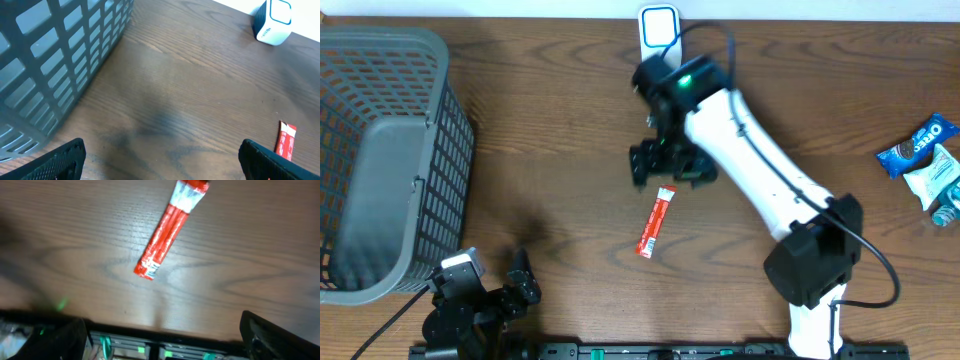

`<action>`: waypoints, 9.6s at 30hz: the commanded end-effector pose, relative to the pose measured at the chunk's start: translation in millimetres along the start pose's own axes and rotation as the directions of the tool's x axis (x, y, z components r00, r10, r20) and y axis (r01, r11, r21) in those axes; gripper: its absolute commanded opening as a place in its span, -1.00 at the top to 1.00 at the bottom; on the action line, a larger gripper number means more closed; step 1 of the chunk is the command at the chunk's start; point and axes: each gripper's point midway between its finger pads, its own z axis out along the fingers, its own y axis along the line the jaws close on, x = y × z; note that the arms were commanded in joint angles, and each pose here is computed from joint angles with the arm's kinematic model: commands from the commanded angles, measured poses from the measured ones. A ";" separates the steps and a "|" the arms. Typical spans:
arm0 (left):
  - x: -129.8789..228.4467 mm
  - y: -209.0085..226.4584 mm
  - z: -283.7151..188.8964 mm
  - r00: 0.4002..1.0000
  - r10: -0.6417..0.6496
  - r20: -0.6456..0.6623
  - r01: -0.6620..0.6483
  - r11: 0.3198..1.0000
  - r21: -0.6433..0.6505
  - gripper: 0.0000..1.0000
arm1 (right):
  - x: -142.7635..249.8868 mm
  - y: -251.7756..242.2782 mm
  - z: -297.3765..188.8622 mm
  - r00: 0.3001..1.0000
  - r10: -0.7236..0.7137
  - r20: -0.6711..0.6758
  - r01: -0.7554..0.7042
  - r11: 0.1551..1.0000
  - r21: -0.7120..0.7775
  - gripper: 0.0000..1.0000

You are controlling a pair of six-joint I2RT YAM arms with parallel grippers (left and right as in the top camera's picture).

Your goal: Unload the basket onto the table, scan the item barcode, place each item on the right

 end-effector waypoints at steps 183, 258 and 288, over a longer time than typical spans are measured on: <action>0.6 -0.1 0.0 1.000 -0.006 -0.002 0.006 1.000 0.001 -0.96 | -75.3 -53.8 47.9 0.973 -0.222 0.062 0.228 0.967 -0.114 -0.63; 0.6 -0.1 0.0 1.000 -0.006 -0.002 0.006 1.000 0.001 -0.96 | -27.6 -110.3 222.0 0.975 -0.123 -0.182 0.110 0.991 -0.080 0.97; 0.6 -0.1 0.0 1.000 -0.006 -0.002 0.006 1.000 0.001 -0.96 | -20.9 -83.9 -51.5 0.721 0.672 0.169 -0.630 0.737 -0.244 0.98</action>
